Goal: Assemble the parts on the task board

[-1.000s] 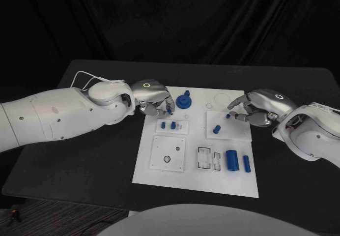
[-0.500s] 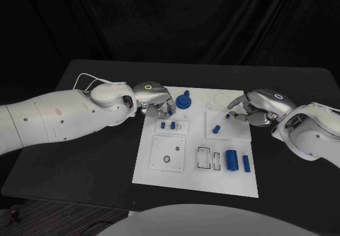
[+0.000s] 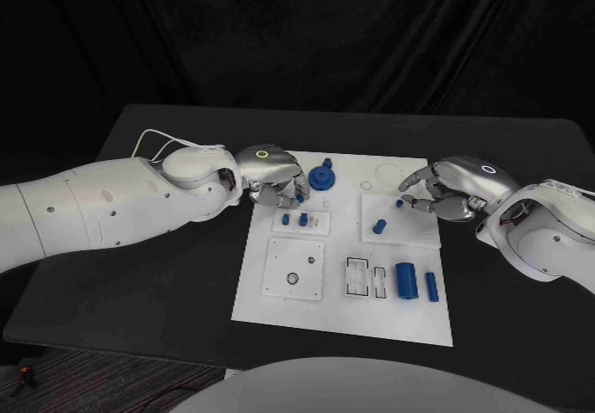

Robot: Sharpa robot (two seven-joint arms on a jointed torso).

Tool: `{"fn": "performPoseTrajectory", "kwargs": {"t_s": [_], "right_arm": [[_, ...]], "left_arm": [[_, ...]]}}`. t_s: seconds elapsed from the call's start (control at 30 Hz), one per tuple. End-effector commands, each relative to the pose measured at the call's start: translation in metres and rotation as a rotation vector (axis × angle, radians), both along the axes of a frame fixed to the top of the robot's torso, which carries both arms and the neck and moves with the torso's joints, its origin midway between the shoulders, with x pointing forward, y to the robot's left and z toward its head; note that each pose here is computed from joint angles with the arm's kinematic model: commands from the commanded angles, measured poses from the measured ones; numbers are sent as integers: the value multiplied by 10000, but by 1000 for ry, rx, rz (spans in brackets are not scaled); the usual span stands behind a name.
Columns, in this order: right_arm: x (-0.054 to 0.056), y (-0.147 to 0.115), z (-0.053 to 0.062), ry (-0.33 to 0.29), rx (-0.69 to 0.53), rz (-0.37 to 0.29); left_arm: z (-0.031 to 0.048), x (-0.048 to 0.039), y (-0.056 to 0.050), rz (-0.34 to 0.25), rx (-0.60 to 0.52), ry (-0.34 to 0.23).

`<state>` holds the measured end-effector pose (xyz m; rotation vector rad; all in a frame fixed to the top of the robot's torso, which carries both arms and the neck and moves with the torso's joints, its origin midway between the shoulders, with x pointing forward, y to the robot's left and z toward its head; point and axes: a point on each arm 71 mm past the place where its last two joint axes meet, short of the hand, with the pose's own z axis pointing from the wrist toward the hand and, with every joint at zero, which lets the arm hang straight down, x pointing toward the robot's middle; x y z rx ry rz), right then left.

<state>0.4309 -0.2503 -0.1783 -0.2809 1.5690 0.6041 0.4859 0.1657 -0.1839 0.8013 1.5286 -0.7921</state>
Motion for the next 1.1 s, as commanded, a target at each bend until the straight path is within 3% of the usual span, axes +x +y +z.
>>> {"fn": "performPoseTrajectory", "kwargs": {"t_s": [0.03,0.73,1.1], "right_arm": [[-6,0,-10,1,-1,1],[-7,1,-12,3,-2,0],[-63,-5,24,-12,17,2]], "left_arm": [[-30,-6,-12,-5,11,15],[-75,30,30,36,38,38],[-24,79,209,85,-6,-31]]}}
